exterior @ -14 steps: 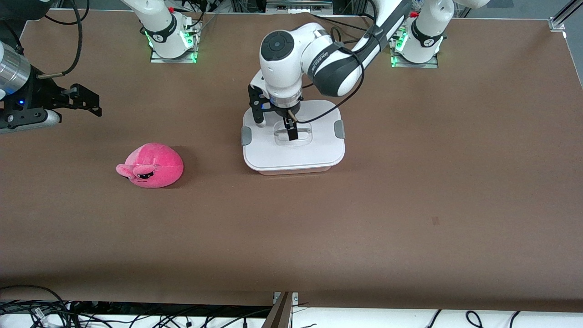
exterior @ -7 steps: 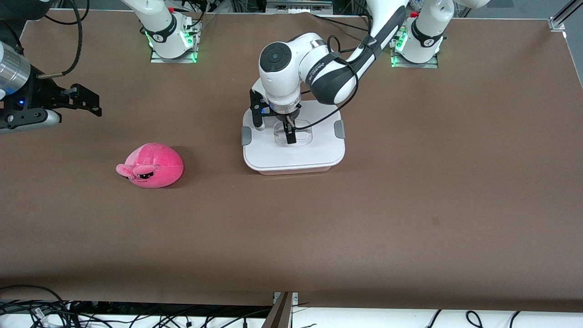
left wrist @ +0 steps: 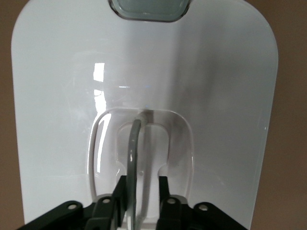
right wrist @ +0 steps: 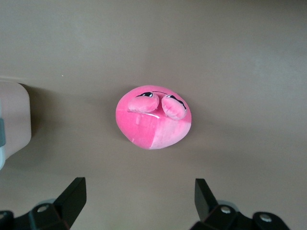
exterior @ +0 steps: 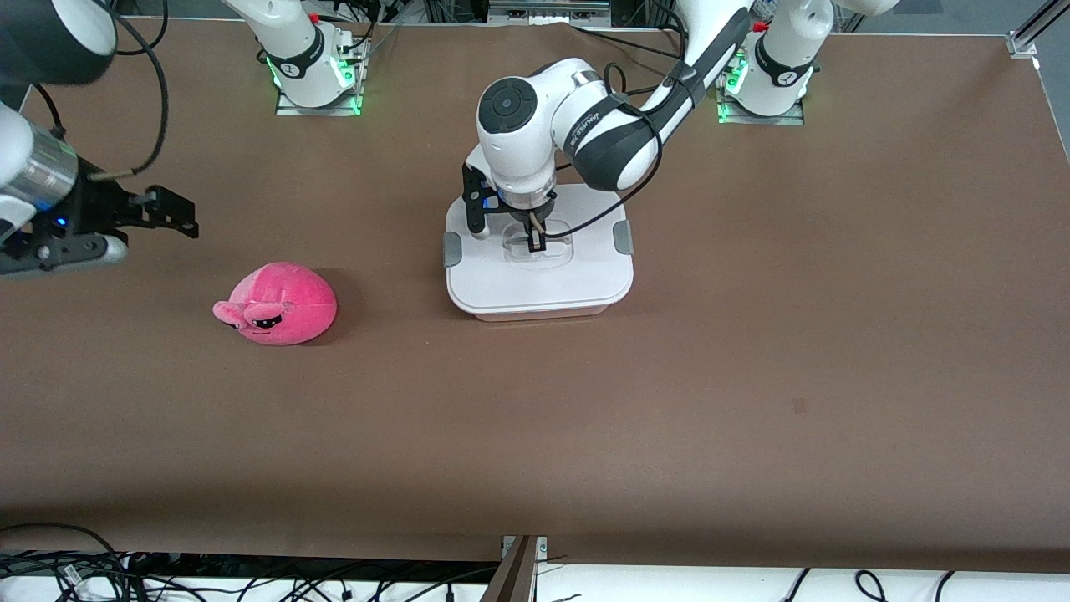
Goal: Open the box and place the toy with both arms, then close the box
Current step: 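Lower the left gripper and grasp the lid handle, then lift the lid aside with the left gripper while the right gripper grasps the toy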
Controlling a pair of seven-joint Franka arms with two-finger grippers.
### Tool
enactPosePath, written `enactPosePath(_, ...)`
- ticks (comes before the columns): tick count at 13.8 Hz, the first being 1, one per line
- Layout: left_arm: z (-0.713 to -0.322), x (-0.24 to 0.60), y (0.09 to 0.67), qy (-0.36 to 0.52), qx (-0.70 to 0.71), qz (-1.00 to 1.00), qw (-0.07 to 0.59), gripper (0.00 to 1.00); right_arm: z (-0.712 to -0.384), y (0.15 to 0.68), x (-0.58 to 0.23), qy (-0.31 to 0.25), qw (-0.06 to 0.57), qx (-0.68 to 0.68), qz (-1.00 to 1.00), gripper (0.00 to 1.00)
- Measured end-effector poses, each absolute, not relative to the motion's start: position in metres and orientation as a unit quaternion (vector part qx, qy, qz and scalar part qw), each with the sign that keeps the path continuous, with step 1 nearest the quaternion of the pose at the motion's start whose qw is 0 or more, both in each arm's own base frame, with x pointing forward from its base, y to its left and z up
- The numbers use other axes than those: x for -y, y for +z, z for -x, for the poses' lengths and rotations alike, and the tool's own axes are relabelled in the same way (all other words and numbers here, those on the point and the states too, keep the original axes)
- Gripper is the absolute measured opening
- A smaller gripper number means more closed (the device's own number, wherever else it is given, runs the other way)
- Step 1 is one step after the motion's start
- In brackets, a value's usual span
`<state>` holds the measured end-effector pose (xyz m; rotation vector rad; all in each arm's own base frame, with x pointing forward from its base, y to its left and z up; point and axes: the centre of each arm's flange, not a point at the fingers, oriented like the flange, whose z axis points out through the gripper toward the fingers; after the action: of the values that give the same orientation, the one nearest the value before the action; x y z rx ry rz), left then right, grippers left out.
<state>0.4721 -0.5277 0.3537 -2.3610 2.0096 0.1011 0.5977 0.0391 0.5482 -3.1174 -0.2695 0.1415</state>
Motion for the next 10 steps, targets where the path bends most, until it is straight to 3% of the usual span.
enactPosePath(2,-0.472,0.528,0.359,0.029,-0.648,0.761,0.020,0.06,-0.609,0.521,-0.039,0.061,0.002,0.086,0.994,1.00)
enactPosePath(7,-0.471,0.527,0.386,0.024,-0.649,0.760,0.023,0.07,-0.631,0.428,-0.052,0.126,-0.001,0.098,0.987,1.00)
enactPosePath(10,-0.472,0.519,0.419,0.035,-0.643,0.764,0.030,0.07,-0.628,0.386,-0.053,0.126,-0.001,0.099,0.987,1.00)
